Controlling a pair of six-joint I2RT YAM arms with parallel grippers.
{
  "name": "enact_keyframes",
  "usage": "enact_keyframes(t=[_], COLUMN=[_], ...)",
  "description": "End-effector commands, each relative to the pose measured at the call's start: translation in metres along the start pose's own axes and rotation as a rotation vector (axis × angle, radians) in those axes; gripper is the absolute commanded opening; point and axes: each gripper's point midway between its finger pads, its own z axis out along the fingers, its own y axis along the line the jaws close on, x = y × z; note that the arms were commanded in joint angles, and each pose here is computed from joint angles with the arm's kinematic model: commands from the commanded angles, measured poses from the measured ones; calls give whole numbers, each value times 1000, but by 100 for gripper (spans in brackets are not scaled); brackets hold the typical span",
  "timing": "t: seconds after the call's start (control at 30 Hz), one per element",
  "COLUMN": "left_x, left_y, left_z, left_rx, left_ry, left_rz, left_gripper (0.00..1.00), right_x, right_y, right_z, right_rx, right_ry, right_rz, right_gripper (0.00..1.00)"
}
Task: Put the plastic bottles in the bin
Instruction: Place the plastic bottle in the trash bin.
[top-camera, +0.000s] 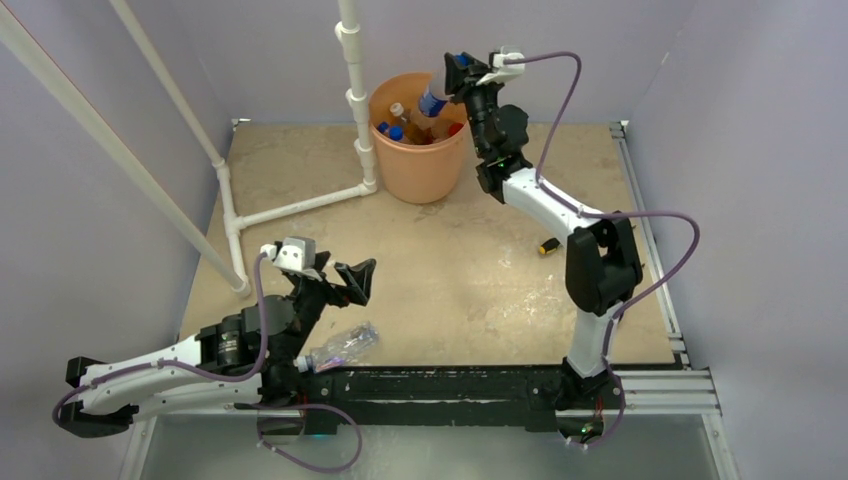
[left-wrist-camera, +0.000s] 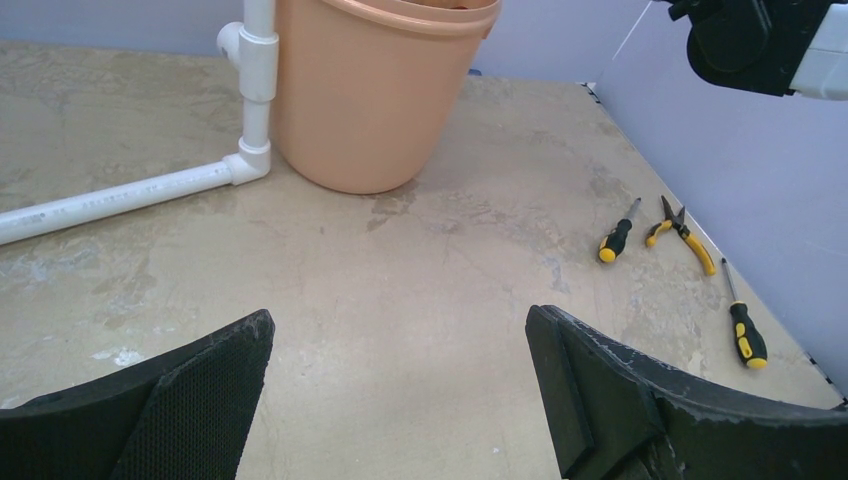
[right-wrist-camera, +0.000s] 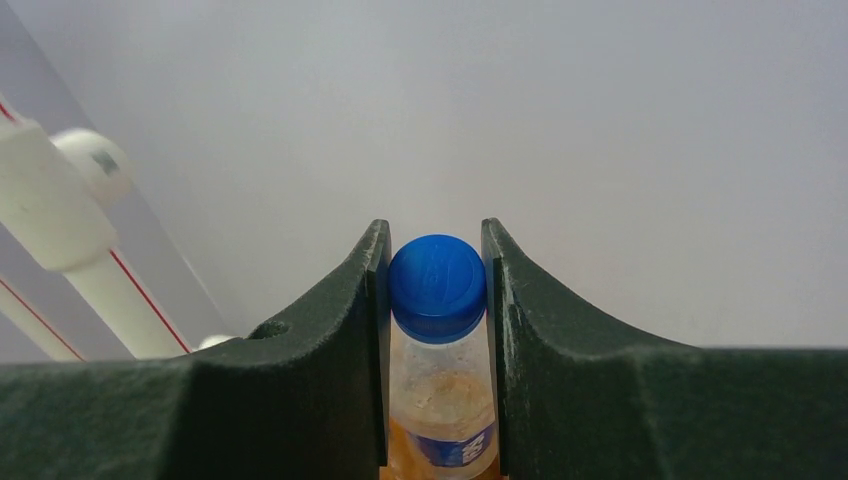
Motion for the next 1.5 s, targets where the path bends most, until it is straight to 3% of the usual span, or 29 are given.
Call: enact_keyframes(t=[0.0,0.43,0.8,1.17,1.37,1.47], left_x=[-18,-18,-16,-16,-13,-12], left_y=[-7,-6,-4,-4,-5,-4], left_z=[0,1,2,3,3,2], left_rx=[14,-4,-15,-14,-11,-10], left_ry=[-33,-32,-35,-39,-32,-29], left_rz=[-64,-55,-46,-46,-49,-53], left_gripper=[97,97,98,98,98,98], right_x=[-74,1,60,51,111,119], right_y=[11,27,44,86,71,60], right_z=[10,36,31,20,13,-1], right_rx=[-9,-97,-208,-334,-271,-229], right_ry=[-180,-13,102,103,274,285], right_rz=[38,21,54,21,-2,20], right_gripper=[0,0,0,0,0,2])
